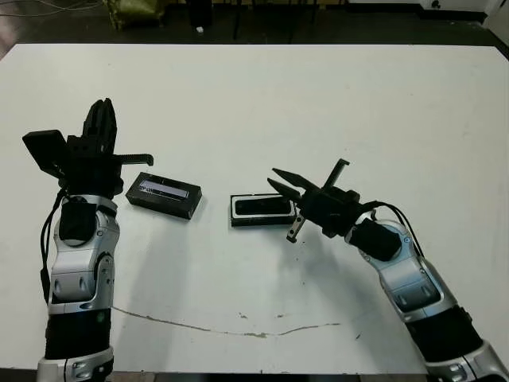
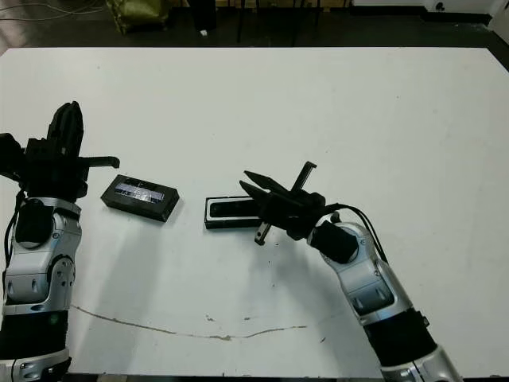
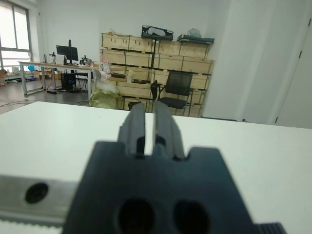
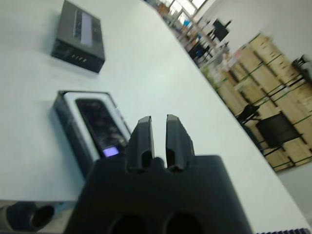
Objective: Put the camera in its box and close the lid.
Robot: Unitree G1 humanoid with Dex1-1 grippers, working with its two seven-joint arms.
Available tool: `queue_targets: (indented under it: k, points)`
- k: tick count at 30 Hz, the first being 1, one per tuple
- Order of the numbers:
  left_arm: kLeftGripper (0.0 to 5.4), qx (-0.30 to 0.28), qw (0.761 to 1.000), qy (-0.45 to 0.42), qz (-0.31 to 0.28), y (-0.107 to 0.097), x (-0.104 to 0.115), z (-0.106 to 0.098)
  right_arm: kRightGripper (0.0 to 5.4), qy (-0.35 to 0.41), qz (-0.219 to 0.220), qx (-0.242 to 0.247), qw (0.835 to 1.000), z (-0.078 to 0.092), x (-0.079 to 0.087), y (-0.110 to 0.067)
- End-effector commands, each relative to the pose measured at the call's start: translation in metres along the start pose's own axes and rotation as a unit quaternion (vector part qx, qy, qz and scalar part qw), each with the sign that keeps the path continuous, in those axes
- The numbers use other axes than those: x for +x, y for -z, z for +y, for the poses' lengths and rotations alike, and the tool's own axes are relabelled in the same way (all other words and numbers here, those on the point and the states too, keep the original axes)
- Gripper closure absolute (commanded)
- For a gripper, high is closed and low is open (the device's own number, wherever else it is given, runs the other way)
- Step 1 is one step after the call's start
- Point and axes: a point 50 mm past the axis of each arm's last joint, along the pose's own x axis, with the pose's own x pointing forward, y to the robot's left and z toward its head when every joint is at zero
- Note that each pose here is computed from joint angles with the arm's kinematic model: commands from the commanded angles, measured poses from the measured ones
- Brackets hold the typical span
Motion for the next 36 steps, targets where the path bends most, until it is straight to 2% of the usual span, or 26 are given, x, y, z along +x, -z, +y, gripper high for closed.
queue_targets:
  k: [1,8,15,20,24,26,30,36]
  points:
    - [5.40,-0.006,1.000,-0.009,0.021,0.008,-0.004,0.003,5.39,-0.029,0.042,0.008,0.999,0.010,-0.007,0.007]
    - [5.40,0.001,1.000,-0.009,0.019,0.007,-0.005,0.003,5.39,-0.054,0.077,0.036,0.995,0.020,-0.016,0.016]
    - [5.40,-0.001,1.000,-0.006,0.017,0.007,-0.004,0.004,5.39,-0.044,0.118,0.041,0.991,0.026,-0.031,0.038]
    - [5.40,0.005,1.000,-0.002,0.017,0.007,-0.004,0.004,5.39,-0.028,0.129,0.050,0.990,0.024,-0.037,0.048]
    - [5.40,0.000,1.000,-0.006,0.021,0.007,-0.004,0.003,5.39,-0.010,0.126,0.061,0.990,0.020,-0.040,0.047]
    - [5.40,0.002,1.000,-0.007,0.020,0.006,-0.003,0.003,5.39,0.007,0.105,0.084,0.991,0.016,-0.041,0.045]
    - [5.40,0.009,1.000,-0.004,0.018,0.005,-0.003,0.004,5.39,0.072,0.039,0.121,0.989,-0.002,-0.049,0.032]
    - [5.40,0.019,1.000,0.002,0.014,0.003,-0.002,0.004,5.39,0.157,-0.093,0.208,0.961,-0.034,-0.066,0.016]
